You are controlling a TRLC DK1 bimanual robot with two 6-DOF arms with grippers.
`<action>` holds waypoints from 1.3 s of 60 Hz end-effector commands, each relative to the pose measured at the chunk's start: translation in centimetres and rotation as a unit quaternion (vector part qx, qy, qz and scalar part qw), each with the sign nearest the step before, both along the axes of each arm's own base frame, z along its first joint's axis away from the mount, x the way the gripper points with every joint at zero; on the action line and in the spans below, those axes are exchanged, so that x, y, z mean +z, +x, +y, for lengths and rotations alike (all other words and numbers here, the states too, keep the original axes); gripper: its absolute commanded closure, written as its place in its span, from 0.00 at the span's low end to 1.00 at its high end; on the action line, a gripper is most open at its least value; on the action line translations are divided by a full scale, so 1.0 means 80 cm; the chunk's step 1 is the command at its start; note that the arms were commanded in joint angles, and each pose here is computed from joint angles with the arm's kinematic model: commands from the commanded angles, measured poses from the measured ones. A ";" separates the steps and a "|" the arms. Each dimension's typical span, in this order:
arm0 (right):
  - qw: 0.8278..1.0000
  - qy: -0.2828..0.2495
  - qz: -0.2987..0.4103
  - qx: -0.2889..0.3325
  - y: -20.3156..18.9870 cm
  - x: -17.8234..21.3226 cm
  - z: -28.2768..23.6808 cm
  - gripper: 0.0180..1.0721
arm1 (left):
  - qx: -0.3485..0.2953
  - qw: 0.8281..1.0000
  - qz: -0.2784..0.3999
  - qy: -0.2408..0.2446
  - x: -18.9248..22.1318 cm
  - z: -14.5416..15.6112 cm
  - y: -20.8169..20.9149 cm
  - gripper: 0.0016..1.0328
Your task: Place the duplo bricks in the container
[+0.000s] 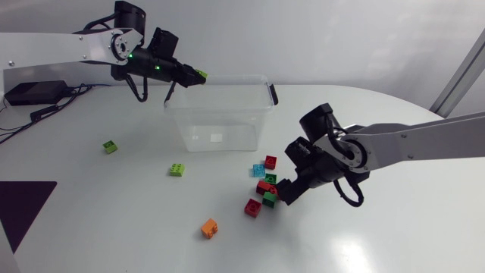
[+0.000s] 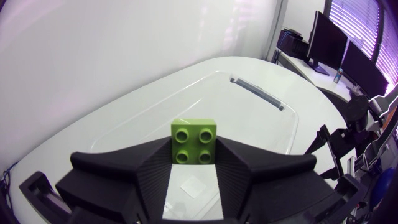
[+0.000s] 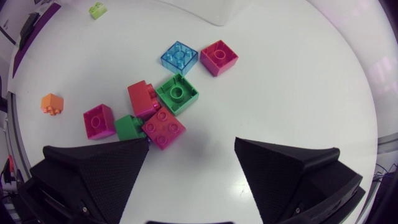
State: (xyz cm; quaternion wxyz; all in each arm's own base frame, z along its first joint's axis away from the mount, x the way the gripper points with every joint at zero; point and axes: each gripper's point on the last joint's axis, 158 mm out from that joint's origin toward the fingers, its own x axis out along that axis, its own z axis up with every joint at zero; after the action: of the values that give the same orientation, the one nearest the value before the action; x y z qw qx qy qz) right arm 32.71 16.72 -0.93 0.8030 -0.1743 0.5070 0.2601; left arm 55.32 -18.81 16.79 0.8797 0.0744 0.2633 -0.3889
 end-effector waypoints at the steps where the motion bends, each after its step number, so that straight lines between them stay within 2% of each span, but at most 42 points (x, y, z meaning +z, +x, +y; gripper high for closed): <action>1: 1.000 -0.010 -0.003 0.013 0.010 -0.007 0.000 0.05 | 0.001 1.000 0.010 -0.007 -0.012 -0.012 0.016 0.71; 3: 1.000 -0.014 0.000 0.017 0.009 -0.011 0.000 0.05 | -0.002 1.000 0.015 -0.005 -0.017 -0.014 0.017 0.69; 5: 1.000 -0.017 0.000 0.022 0.008 -0.013 -0.001 0.05 | -0.004 1.000 0.016 -0.004 -0.020 -0.016 0.016 0.60; 9: 0.999 -0.020 0.003 0.028 0.006 -0.016 0.001 0.05 | -0.006 1.000 0.021 -0.002 -0.024 -0.018 0.014 0.32; 11: 0.999 -0.021 0.004 0.030 0.005 -0.018 0.002 0.05 | -0.008 1.000 0.023 -0.001 -0.026 -0.019 0.012 0.24; 15: 0.999 -0.025 0.008 0.038 0.004 -0.023 0.003 0.05 | -0.008 1.000 0.025 0.000 -0.026 -0.017 0.010 0.13; 19: 0.999 -0.027 0.009 0.044 0.003 -0.026 0.005 0.05 | -0.003 1.000 0.023 0.000 -0.018 -0.010 0.009 0.07; 31: 0.996 -0.032 0.008 0.081 -0.003 -0.030 0.027 0.05 | 0.027 1.000 0.000 0.001 0.026 0.042 -0.006 0.06; 39: 0.994 -0.039 0.011 0.105 -0.004 -0.035 0.039 0.05 | 0.062 0.998 0.001 0.010 0.044 0.111 -0.017 0.06; 45: 0.992 -0.046 0.017 0.118 -0.005 -0.042 0.044 0.12 | 0.081 0.997 0.008 0.016 0.047 0.169 -0.031 0.06; 53: 0.990 -0.052 0.030 0.130 -0.012 -0.050 0.044 0.21 | 0.115 0.993 0.027 0.031 0.029 0.243 -0.050 0.06; 58: 0.989 -0.054 0.031 0.136 -0.015 -0.053 0.045 0.32 | 0.127 0.990 0.041 0.043 0.005 0.277 -0.065 0.06; 61: 0.988 -0.054 0.029 0.140 -0.016 -0.054 0.046 0.42 | 0.133 0.989 0.051 0.049 -0.011 0.295 -0.075 0.06; 67: 0.988 -0.054 0.026 0.144 -0.016 -0.052 0.048 0.60 | 0.131 0.987 0.073 0.061 -0.051 0.319 -0.092 0.06; 70: 0.988 -0.053 0.025 0.144 -0.016 -0.047 0.047 0.62 | 0.128 0.986 0.081 0.063 -0.065 0.323 -0.096 0.06; 72: 0.988 -0.050 0.020 0.142 -0.015 -0.043 0.048 0.67 | 0.126 0.986 0.086 0.065 -0.075 0.327 -0.097 0.06; 78: 0.989 -0.044 0.008 0.139 -0.016 -0.023 0.047 0.68 | 0.118 0.986 0.096 0.070 -0.099 0.335 -0.099 0.06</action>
State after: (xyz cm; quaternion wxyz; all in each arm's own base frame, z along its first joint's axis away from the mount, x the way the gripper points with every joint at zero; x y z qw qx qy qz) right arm 32.01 20.59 -3.88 0.7473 -0.2696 0.5023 0.3413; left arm 48.07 7.88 12.05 0.8957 0.0694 0.3619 -0.2488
